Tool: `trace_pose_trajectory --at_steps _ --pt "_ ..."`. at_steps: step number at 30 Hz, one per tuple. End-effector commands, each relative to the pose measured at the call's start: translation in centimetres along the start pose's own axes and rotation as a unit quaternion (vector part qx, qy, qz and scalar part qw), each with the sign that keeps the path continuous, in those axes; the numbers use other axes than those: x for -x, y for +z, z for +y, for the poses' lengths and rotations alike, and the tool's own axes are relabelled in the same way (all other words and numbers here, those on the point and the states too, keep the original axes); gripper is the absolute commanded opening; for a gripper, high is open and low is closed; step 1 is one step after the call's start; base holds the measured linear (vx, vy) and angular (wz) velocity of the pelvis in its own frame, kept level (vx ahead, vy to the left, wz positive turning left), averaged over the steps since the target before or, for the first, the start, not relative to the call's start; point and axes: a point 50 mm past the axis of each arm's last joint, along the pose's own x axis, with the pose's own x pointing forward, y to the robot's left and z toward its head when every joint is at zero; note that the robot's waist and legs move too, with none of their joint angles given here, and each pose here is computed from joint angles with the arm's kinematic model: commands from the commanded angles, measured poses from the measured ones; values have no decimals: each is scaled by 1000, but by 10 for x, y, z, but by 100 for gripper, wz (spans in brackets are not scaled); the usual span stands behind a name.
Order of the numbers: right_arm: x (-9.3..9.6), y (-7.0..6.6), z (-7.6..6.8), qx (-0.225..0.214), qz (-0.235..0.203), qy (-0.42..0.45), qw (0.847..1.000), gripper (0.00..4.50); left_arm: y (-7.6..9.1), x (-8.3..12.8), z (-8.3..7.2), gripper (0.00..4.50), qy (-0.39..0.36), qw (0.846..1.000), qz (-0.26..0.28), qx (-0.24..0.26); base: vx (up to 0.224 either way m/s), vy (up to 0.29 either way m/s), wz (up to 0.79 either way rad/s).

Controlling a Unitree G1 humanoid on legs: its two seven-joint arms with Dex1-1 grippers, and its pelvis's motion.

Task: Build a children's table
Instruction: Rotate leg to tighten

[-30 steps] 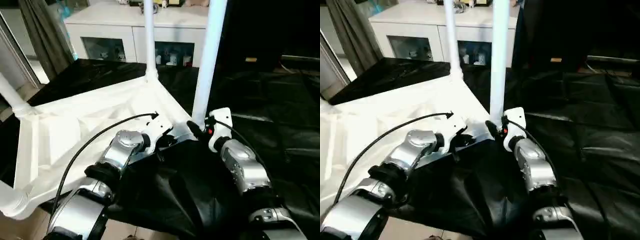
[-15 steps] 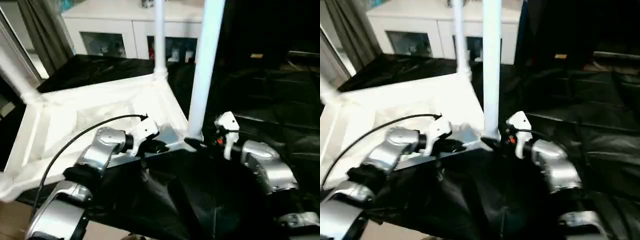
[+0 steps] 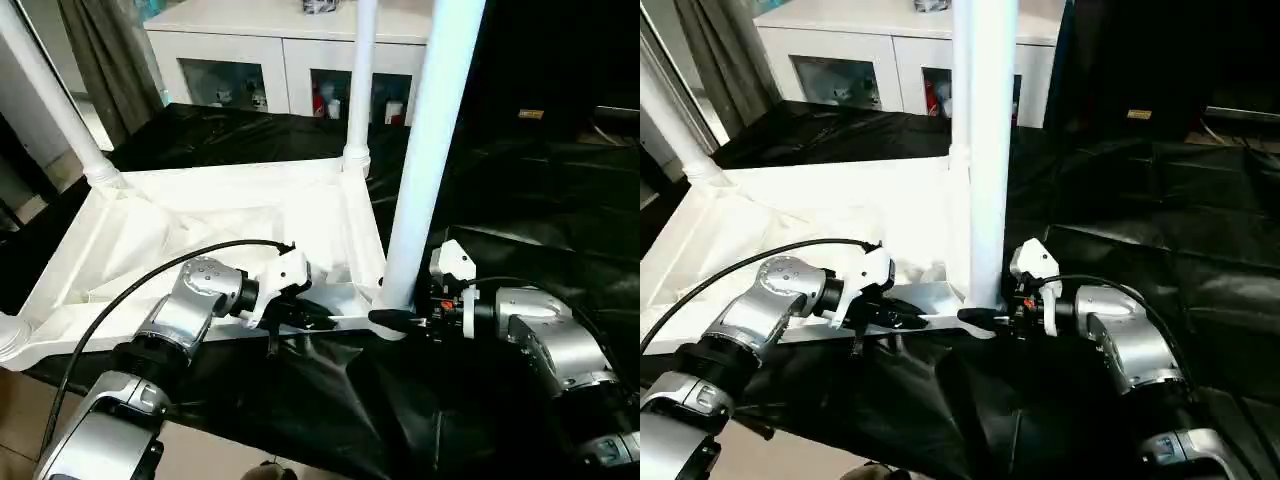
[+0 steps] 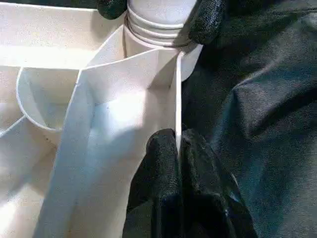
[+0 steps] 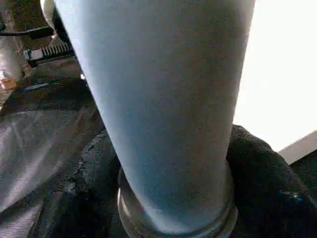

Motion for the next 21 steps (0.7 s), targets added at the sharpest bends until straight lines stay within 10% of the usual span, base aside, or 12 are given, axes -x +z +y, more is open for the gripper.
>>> trace_pose_trajectory --at_steps 1,6,15,21 --pt "-5 -2 7 -10 -4 18 1000 273 14 0 1 0 4 999 -29 -19 0 0 0" --pt "-17 -10 0 -43 -21 -86 995 272 14 -9 12 0 86 996 -33 -9 0 0 0" --pt "-61 -23 -11 -151 -41 -331 931 272 39 -50 36 0 259 963 -64 45 0 0 0" --pt "-83 -3 0 -125 -87 -251 956 342 46 -63 29 0 225 971 -75 26 0 0 0"
